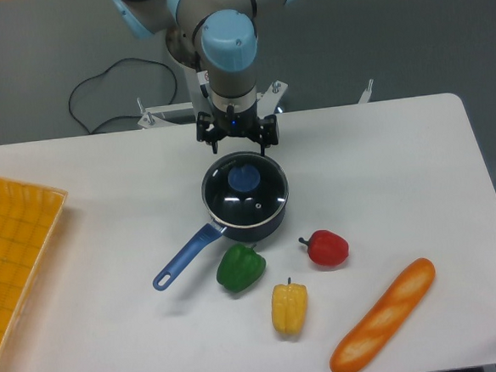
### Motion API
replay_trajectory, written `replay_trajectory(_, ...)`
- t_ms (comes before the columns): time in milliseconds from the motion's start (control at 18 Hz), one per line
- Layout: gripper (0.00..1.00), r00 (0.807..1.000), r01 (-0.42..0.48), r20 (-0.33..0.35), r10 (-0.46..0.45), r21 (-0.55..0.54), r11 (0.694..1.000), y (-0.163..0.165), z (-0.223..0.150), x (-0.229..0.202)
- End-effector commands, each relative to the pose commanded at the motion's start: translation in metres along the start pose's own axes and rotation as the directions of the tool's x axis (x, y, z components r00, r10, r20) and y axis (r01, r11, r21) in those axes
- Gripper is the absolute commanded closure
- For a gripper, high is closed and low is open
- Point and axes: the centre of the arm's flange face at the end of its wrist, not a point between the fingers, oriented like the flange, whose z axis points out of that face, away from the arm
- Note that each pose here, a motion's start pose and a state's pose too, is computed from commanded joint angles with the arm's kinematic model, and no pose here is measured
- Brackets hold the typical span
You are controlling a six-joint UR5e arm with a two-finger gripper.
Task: Open the lid
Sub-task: 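Lower the gripper over the blue knob of the glass lid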
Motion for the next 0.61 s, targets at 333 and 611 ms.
replay_trajectory(333, 0.00, 1.000, 0.031, 0.000, -0.031, -0.013, 0.999, -0.016, 0.006, -0.001)
replay_trajectory(611, 0.00, 0.999, 0.032, 0.002, -0.032, -0.009, 0.999, -0.017, 0.004, -0.002)
